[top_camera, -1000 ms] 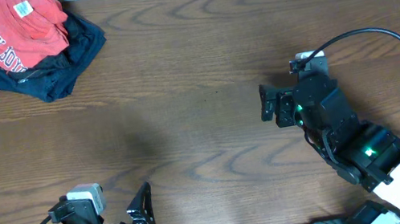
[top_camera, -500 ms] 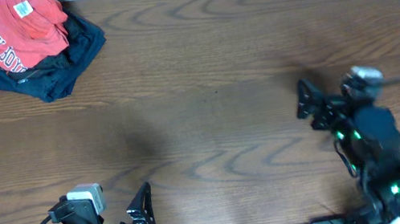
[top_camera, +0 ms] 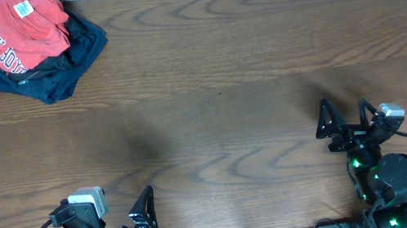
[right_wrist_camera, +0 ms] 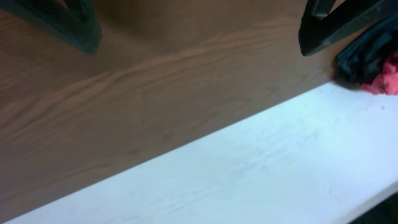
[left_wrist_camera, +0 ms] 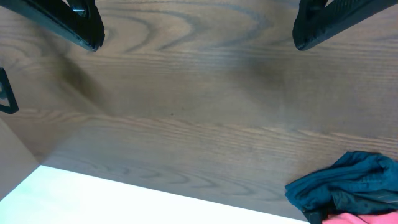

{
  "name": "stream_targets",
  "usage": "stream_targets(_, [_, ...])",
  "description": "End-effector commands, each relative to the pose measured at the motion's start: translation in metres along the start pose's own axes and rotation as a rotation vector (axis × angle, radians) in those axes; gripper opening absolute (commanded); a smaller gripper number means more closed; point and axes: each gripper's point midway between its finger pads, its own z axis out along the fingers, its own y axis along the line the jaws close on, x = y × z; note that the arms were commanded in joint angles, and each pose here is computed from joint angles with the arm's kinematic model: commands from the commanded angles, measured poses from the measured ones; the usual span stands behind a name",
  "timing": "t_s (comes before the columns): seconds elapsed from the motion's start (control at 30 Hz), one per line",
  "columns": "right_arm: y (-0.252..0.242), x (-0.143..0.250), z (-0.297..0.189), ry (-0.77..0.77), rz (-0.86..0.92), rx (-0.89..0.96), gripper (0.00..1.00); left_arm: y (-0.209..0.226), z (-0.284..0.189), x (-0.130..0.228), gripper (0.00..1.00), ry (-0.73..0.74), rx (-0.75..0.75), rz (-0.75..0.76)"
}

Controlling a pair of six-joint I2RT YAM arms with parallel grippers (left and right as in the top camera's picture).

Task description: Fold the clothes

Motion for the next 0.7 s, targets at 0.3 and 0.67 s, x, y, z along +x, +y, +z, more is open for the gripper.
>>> stream_targets(0.3, [0.0, 0.001, -0.005, -0.009, -0.354, -0.039, 0.99, -0.003, 0.0, -0.001, 0.98, -0.004, 0.015, 0.011])
stream_targets(0.67, [-0.012, 0.002, -0.013, -0.006, -0.548, 0.004, 0.99, -0.003, 0.0, -0.001, 0.98, -0.004, 0.015, 0.011])
